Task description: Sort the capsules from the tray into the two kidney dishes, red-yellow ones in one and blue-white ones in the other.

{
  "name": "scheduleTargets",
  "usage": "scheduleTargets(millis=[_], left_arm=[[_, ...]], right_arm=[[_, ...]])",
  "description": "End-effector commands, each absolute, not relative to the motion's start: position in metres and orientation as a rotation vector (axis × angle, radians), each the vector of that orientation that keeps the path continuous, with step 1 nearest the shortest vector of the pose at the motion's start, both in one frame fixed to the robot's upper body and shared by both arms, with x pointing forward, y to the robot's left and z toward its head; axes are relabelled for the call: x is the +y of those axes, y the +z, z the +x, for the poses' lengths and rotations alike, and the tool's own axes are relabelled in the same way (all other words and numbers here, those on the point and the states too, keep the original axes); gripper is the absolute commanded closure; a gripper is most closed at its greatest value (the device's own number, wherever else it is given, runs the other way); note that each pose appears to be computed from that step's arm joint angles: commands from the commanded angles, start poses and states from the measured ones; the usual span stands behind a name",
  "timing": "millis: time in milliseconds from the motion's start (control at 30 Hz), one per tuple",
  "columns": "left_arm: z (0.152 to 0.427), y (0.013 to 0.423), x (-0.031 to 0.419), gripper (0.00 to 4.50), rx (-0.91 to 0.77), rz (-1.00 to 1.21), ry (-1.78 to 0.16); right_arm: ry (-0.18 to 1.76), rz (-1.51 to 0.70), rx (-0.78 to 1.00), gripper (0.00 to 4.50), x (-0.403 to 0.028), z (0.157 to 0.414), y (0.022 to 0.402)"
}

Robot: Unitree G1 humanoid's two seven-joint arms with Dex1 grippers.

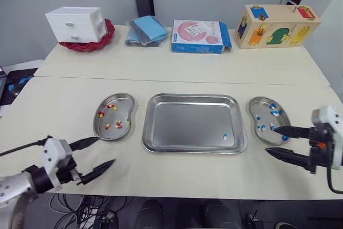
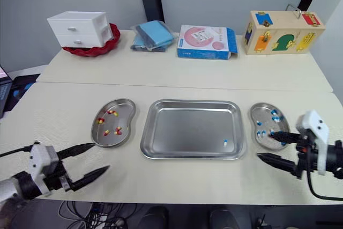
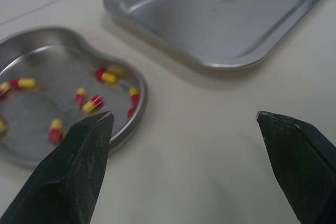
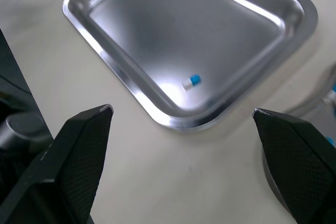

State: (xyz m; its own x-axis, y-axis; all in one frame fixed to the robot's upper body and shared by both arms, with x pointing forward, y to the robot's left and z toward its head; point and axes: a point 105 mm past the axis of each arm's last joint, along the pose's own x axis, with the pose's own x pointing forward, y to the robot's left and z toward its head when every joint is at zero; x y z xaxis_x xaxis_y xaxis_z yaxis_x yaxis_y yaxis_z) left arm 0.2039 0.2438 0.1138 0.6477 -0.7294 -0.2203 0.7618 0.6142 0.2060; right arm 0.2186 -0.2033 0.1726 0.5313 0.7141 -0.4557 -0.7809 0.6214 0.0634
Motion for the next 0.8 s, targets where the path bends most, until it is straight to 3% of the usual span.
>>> scheduleTargets(millis=[33, 333, 800], left_arm=[[0.195, 0.119, 0.213, 0.01, -0.009, 0.278, -1.002], [0.173, 0.114, 0.167, 0.01, -0.252, 0.134, -1.202], [0.167, 0.112, 0.162, 0.01, -0.343, 0.138, -1.22]], right_arm=[[0.825, -0.199, 0.51, 0.0, -0.185, 0.228, 0.165], [0.663, -0.245, 0.577, 0.0, -0.15, 0.261, 0.137], [0.551, -0.324, 0.68, 0.0, -0.132, 0.273, 0.115]])
